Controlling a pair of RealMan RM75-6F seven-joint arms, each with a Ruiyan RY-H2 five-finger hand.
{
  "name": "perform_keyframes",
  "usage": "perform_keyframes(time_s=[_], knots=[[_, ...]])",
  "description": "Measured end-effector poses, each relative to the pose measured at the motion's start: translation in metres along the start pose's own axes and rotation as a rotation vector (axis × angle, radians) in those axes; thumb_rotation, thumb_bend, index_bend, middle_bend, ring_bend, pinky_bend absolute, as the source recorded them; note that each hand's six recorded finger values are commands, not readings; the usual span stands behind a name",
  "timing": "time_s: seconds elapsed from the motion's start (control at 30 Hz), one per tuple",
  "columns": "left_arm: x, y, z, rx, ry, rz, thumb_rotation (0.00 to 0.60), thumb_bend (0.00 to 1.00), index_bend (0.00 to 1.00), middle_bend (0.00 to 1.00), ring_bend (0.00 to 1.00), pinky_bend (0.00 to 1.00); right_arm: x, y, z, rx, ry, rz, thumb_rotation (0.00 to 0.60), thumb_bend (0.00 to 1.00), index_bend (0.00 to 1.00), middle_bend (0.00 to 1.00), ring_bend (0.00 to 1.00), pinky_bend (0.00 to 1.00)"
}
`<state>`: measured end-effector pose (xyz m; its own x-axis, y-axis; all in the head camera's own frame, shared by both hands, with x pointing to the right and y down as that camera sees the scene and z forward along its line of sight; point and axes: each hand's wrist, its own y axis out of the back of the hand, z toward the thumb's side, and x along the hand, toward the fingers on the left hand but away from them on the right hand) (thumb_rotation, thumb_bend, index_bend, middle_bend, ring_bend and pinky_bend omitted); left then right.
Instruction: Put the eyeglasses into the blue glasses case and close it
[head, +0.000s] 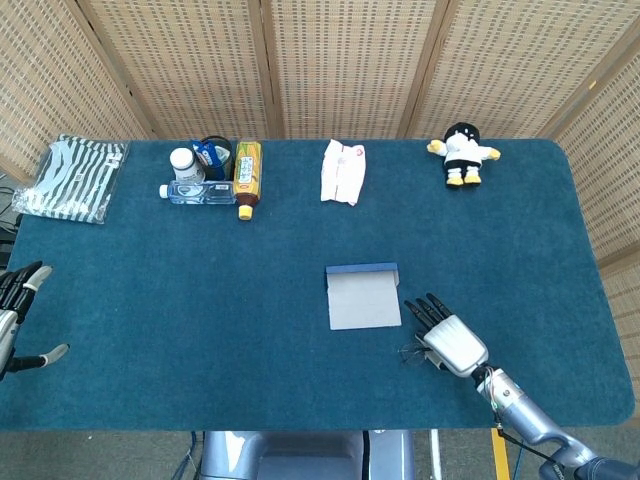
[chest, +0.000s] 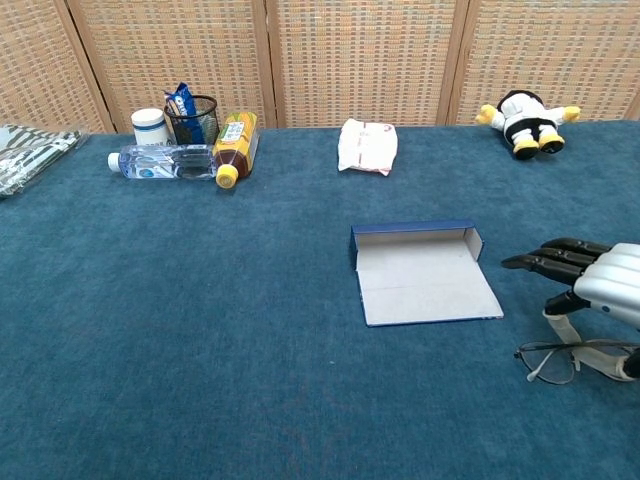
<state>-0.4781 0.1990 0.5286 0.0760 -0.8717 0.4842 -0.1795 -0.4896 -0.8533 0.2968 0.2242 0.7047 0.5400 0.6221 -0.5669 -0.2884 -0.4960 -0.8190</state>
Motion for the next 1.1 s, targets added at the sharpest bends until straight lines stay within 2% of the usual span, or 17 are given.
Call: perform_keyframes(time_s=[0.3,0.5,0.63,0.77,0.93,1.1], knots=[[0.0,0.001,0.0,-0.004,-0.002,0.002,0.6,0.0,0.0,0.0,0.0,0.0,-0.003,0.011,0.005,0.004,0.013,-0.032,0.6,0.57,0.61,0.04,0.0,0.0],[-0.001,0.002,0.0,-0.007,-0.003,0.004,0.6,0.0,0.0,0.0,0.0,0.0,-0.016,0.036,0.015,0.024,0.04,-0.095,0.6,0.57,0.61,0.04,0.0,0.0],[-0.001,0.003,-0.001,-0.012,-0.003,0.007,0.6,0.0,0.0,0.0,0.0,0.0,-0.033,0.059,0.025,0.063,0.063,-0.136,0.6,0.57,0.61,0.04,0.0,0.0],[-0.001,0.005,-0.002,-0.017,-0.001,0.01,0.6,0.0,0.0,0.0,0.0,0.0,-0.055,0.079,0.035,0.088,0.065,-0.145,0.6,0.57,0.61,0.04,0.0,0.0],[0.0,0.006,-0.004,-0.025,0.002,0.008,0.6,0.0,0.0,0.0,0.0,0.0,-0.089,0.097,0.043,0.121,0.039,-0.131,0.6,0.57,0.61,0.04,0.0,0.0],[0.001,0.008,-0.008,-0.037,0.012,0.01,0.6,0.0,0.0,0.0,0.0,0.0,-0.119,0.104,0.051,0.146,0.009,-0.107,0.6,0.57,0.61,0.04,0.0,0.0]])
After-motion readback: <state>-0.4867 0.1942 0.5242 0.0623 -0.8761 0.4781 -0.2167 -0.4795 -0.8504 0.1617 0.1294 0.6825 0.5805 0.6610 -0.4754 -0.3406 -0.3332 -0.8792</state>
